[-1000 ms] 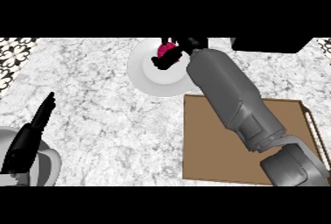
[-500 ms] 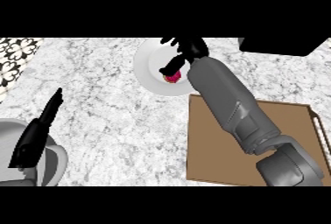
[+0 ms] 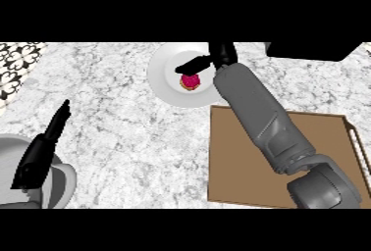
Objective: Pick the cupcake from the tray and place it in the plate
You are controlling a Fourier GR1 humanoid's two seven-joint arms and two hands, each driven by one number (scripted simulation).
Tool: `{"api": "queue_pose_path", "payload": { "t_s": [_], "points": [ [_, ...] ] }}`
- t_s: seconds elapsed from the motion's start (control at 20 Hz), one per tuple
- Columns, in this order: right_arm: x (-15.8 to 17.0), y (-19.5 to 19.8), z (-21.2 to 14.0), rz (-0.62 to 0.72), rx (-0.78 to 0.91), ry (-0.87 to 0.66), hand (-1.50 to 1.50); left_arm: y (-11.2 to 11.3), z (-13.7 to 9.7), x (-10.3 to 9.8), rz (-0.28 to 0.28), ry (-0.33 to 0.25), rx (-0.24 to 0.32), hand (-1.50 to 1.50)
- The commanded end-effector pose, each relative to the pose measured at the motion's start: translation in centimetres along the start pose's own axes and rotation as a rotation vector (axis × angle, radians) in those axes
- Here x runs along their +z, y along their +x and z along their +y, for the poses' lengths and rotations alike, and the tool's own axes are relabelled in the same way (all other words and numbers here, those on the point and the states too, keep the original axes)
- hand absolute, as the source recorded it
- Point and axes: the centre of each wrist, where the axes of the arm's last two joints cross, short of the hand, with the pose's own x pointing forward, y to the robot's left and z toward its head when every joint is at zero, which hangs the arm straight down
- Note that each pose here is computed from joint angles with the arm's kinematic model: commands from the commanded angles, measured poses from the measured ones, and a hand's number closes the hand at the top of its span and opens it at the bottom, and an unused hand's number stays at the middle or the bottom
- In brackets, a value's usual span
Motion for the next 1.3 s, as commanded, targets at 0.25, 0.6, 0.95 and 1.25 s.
{"api": "queue_pose_path", "payload": {
  "t_s": [0.25,0.6,0.95,1.25],
  "points": [
    [-0.9,-3.3,-5.6,0.04,-0.289,-0.205,-1.5,-1.1,1.1,0.7,0.045,0.022,0.001,0.0],
    [0.1,-9.5,-12.3,-0.065,-0.399,-0.231,-1.5,-1.7,1.2,1.3,0.078,0.036,0.0,0.0],
    [2.0,-13.8,-15.4,-0.113,-0.333,-0.198,-1.5,-1.2,-0.2,1.5,0.062,0.016,0.005,0.0],
    [3.5,-16.5,-18.1,-0.096,-0.337,-0.229,-1.5,-1.7,-0.4,2.1,0.051,0.008,0.011,0.0]
  ]
}}
